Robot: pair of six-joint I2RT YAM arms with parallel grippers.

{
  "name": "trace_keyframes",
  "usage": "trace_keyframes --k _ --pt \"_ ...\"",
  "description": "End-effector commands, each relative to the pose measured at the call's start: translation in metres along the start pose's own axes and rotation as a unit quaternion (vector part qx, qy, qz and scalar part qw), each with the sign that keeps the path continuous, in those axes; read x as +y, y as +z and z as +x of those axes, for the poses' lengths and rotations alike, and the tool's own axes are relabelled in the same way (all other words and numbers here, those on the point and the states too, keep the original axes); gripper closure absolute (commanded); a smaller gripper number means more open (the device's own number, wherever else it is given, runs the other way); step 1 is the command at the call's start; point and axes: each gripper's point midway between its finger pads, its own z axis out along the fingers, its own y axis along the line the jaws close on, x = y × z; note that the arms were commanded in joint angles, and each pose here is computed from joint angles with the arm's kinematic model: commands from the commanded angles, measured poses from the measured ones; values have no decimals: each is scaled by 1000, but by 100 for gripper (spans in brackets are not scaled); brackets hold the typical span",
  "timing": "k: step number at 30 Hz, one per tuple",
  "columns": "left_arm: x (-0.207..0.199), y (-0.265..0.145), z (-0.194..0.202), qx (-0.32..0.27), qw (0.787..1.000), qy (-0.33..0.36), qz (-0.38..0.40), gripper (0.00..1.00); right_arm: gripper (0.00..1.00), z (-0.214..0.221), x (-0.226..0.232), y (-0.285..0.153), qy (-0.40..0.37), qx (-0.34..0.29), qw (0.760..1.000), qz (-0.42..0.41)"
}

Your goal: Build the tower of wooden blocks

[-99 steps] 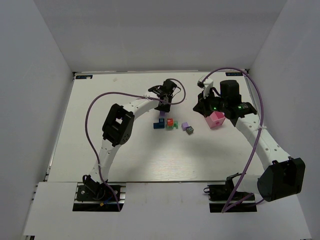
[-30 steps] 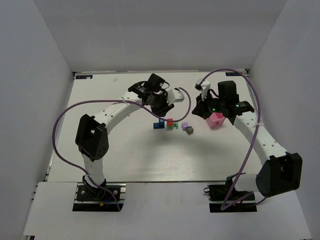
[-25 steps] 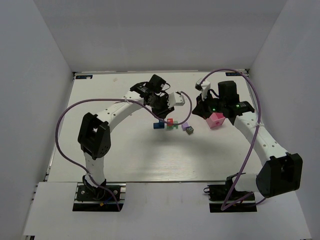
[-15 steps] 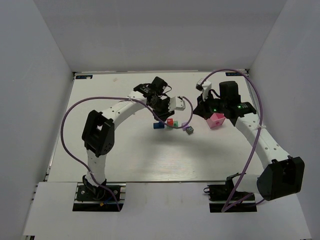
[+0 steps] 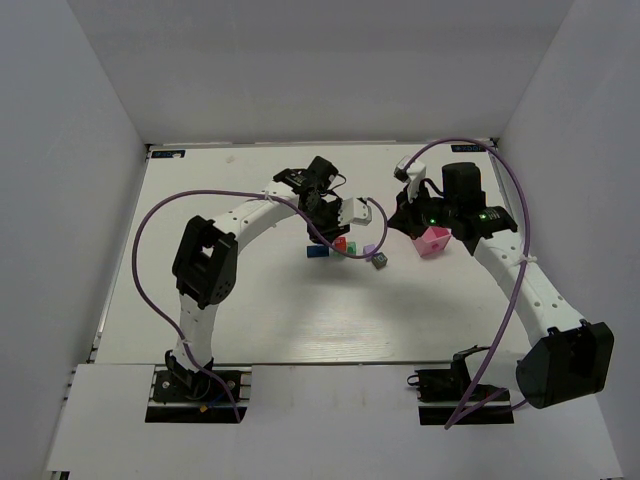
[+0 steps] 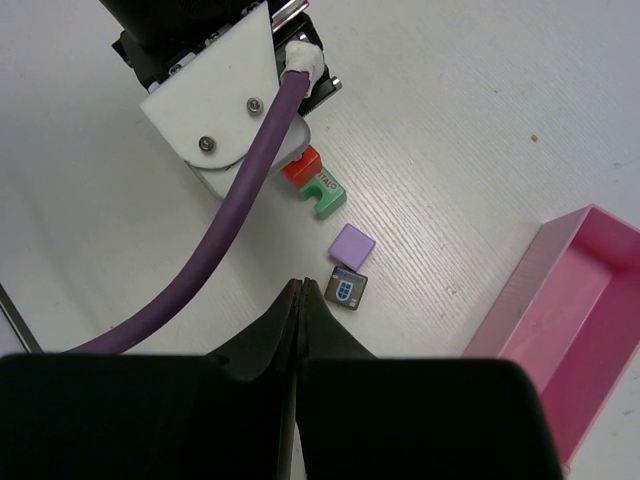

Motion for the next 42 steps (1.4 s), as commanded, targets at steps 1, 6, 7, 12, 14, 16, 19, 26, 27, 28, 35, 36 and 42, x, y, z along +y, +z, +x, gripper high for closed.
trace_keyframes --k 1,6,7,12,14,16,19,26,27,28,35,36,42 --pt "9 -14 -15 -20 999 18 -17 78 100 -3 2 -6 -11 -11 1000 -1" --pt "7 -12 -12 -17 1000 16 -13 77 100 -2 2 -6 -10 -10 1000 -1" --pt "9 -12 -13 -20 999 18 -17 77 100 -2 2 -6 -11 -10 1000 0" --pt "10 -12 -12 -16 1000 18 -20 76 100 -2 2 -5 -10 -10 1000 -1" --pt "10 -8 -10 -14 1000 21 -16 76 100 -1 2 -5 -9 -8 1000 -1" --pt "10 -8 -10 -14 1000 21 -16 76 100 -2 2 -5 -10 -10 1000 -1" --pt "11 -4 -9 -13 1000 21 -16 76 100 -3 2 -6 -11 -11 1000 -1" --pt "12 1 -7 -11 1000 19 -12 75 100 -1 1 -5 -10 -8 1000 1" --pt "12 1 -7 -11 1000 19 -12 75 100 -1 2 -5 -11 -9 1000 0" --pt "12 1 -7 -11 1000 19 -12 75 100 0 1 -5 -10 -8 1000 0" --pt "15 4 -5 -7 1000 19 -15 74 100 0 1 -6 -9 -9 1000 1" --pt "15 4 -5 -7 1000 19 -15 74 100 -1 1 -6 -11 -10 1000 0" --pt "18 4 -5 -5 1000 20 -22 72 100 1 0 -6 -8 -8 1000 0"
